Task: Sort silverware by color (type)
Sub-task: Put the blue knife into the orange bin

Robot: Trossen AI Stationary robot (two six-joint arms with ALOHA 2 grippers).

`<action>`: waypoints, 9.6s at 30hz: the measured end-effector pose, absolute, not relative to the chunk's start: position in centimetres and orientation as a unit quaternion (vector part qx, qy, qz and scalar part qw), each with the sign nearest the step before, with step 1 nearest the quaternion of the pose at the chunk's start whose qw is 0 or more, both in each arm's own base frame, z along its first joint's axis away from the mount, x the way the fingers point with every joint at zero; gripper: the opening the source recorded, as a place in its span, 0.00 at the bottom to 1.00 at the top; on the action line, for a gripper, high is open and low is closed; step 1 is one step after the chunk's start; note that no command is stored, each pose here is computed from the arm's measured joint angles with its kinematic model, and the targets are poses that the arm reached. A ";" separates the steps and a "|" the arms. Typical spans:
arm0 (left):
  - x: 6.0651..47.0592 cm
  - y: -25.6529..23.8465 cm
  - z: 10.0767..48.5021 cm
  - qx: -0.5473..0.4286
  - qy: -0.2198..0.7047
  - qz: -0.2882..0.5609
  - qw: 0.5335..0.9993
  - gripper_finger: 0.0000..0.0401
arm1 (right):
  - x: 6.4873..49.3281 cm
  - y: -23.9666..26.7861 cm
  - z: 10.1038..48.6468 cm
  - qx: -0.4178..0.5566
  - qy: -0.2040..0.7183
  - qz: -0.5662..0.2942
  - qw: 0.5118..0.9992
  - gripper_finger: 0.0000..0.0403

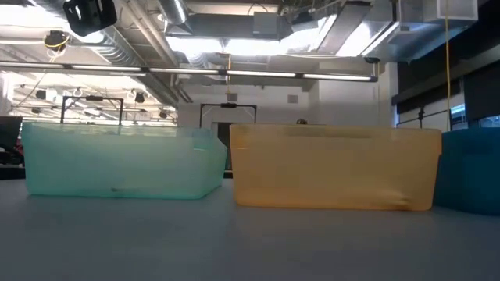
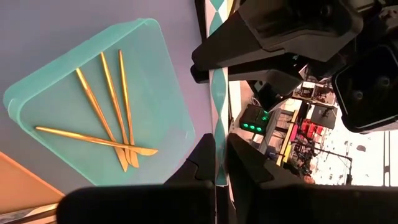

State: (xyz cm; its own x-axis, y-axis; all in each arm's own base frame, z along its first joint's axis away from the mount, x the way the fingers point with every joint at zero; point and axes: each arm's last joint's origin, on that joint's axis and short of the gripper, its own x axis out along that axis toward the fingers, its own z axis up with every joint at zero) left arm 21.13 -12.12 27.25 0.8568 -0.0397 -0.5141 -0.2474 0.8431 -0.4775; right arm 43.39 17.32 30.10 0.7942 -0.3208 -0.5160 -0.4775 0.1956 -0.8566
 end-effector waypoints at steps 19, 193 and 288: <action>21.2 -12.0 27.2 -0.272 0.259 0.065 0.925 0.09 | 43.5 17.4 30.2 -0.611 0.312 0.049 0.726 0.24; 7.1 -1.6 29.9 0.029 -0.037 0.018 0.999 0.33 | 36.5 2.6 31.9 0.247 0.544 -0.150 0.788 0.01; 9.7 1.0 16.9 0.083 -0.009 0.091 0.992 0.33 | 34.7 0.1 18.6 0.387 0.611 -0.059 0.688 0.01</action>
State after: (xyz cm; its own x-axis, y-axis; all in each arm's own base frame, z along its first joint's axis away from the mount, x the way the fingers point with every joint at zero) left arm 9.68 0.98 16.86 0.9832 0.1794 0.0331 -0.1824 0.9697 0.1623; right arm 34.73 0.05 18.63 0.2454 0.3926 -0.8863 0.5543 0.6933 0.4606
